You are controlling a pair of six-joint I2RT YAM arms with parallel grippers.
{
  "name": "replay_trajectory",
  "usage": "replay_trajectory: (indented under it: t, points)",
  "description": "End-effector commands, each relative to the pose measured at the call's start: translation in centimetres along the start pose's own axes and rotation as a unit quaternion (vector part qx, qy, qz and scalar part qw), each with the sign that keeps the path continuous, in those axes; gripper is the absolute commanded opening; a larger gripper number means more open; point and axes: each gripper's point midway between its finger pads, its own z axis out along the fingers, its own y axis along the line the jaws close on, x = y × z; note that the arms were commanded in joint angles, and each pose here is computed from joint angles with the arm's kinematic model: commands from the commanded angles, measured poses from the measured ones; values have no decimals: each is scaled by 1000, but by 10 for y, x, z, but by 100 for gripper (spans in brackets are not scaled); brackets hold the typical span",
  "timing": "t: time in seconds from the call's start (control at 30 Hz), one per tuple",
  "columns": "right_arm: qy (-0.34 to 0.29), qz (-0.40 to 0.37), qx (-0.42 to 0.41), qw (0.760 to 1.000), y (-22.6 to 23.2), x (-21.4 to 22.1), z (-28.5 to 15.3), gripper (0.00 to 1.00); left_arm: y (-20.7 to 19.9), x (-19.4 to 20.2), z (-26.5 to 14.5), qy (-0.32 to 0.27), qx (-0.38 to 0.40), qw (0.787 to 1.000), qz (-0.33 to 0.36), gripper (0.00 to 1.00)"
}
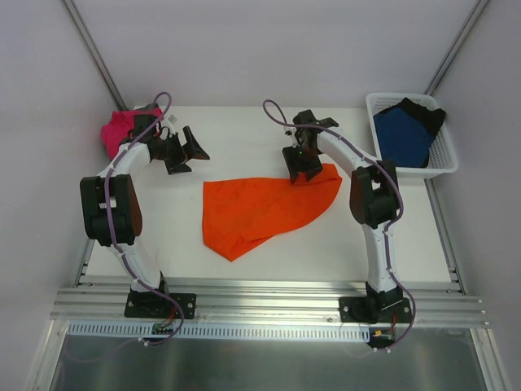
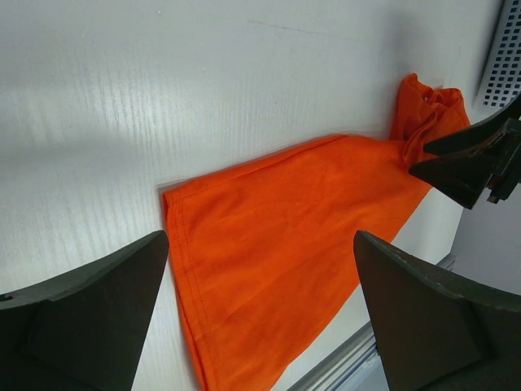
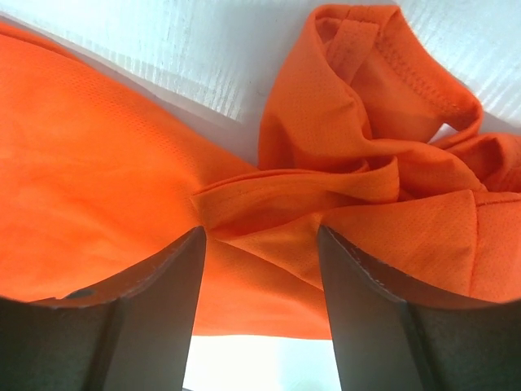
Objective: Fold and stack the t-shirts
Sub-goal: Flatten the tshirt out
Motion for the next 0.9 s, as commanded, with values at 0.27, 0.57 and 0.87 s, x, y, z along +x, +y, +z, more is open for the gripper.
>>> replay_trajectory:
  t: [0.27,0.57,0.87]
  points:
    - [-4,-34,27,999,0,-9,8,31,-10,-1,-11,-4,10,1000,4,99]
    - [-74,-42,44,995,-3,-42,-37,1,-12,1,-10,1,17,1000,-3,99]
    - [-229,-62,85,968,-4,-103,-143,1,-19,-3,-10,-1,25,1000,7,99]
